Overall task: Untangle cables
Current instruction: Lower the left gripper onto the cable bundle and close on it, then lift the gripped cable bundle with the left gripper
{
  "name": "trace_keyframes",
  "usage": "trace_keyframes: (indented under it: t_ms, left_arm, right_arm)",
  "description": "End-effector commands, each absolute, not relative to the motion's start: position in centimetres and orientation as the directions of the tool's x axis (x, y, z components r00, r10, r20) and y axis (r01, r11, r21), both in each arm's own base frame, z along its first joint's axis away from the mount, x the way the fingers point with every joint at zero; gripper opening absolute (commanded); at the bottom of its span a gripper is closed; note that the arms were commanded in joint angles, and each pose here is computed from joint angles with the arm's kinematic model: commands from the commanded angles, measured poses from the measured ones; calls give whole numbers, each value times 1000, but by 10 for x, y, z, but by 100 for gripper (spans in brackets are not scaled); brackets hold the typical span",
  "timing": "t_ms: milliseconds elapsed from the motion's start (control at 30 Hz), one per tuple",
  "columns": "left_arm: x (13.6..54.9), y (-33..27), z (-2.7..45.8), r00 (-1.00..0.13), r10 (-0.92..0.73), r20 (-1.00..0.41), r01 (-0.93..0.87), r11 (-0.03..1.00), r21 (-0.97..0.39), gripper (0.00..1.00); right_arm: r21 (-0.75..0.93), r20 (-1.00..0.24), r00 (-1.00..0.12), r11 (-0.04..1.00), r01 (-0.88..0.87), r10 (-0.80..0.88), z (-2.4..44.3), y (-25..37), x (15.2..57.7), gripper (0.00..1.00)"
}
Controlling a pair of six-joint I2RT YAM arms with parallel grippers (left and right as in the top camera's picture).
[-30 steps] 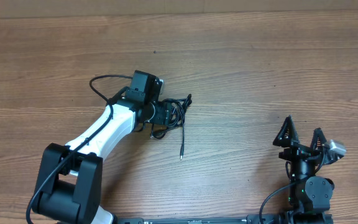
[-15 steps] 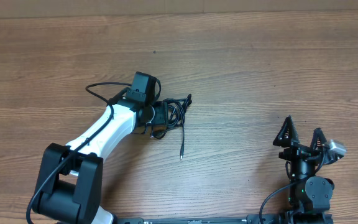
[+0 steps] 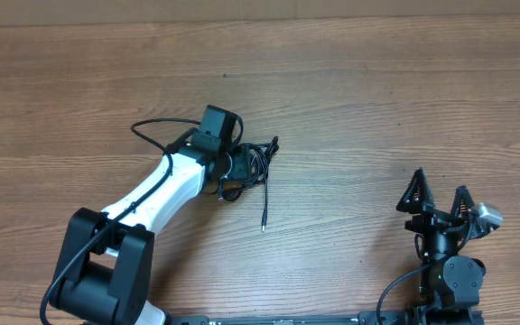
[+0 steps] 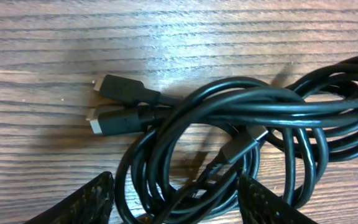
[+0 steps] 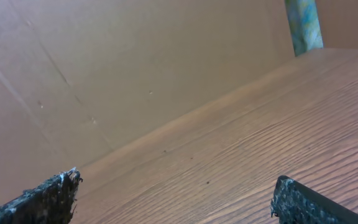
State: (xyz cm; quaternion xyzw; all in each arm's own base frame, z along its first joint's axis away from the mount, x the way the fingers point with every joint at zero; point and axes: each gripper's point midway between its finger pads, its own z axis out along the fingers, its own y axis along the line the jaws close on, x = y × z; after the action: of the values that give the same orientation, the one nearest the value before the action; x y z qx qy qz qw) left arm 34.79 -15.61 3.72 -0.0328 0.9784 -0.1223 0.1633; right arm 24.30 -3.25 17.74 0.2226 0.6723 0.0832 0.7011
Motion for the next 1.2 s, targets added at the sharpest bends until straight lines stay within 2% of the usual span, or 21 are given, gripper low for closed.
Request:
trace_keyframes:
  t_ms: [0, 267, 433, 533, 667, 767, 933, 967, 1033, 1167]
  left_arm:
    - [353, -159, 36, -942, -108, -318, -31, 971, -238, 64]
    - [350, -161, 5, -955, -171, -242, -111, 963, -246, 65]
    - [357, -164, 7, -948, -174, -266, -104, 960, -260, 61]
    - [357, -164, 7, -948, -174, -266, -104, 960, -259, 51]
    - [356, -164, 7, -948, -174, -265, -104, 960, -259, 28]
    - [356, -164, 7, -949, -168, -267, -98, 961, -257, 19]
    - [355, -163, 7, -951, -165, -262, -98, 962, -253, 19]
    - [355, -163, 6, -951, -165, -261, -98, 963, -253, 17]
    - [355, -163, 7, -951, -165, -261, -98, 963, -253, 4]
    - [355, -163, 7, -952, -154, -264, -86, 964, -250, 4]
  right_arm:
    - [422, -907, 90, 886, 192, 412, 176, -35, 243, 100]
    - [422, -907, 90, 886, 191, 412, 176, -35, 243, 100]
    - [422, -907, 90, 886, 192, 412, 176, -35, 243, 100]
    - [422, -907, 90, 886, 192, 412, 176, -35, 243, 100]
    - [422, -907, 90, 886, 192, 412, 176, -35, 243, 100]
    - [422, -907, 90, 886, 191, 412, 176, -35, 243, 100]
    - [422, -907, 90, 886, 191, 412, 176, -35, 243, 100]
    - [422, -907, 90, 886, 191, 412, 176, -35, 243, 100]
    - [422, -907, 90, 886, 191, 412, 176, -35, 243, 100]
    - [422, -907, 90, 886, 191, 412, 176, -35, 243, 100]
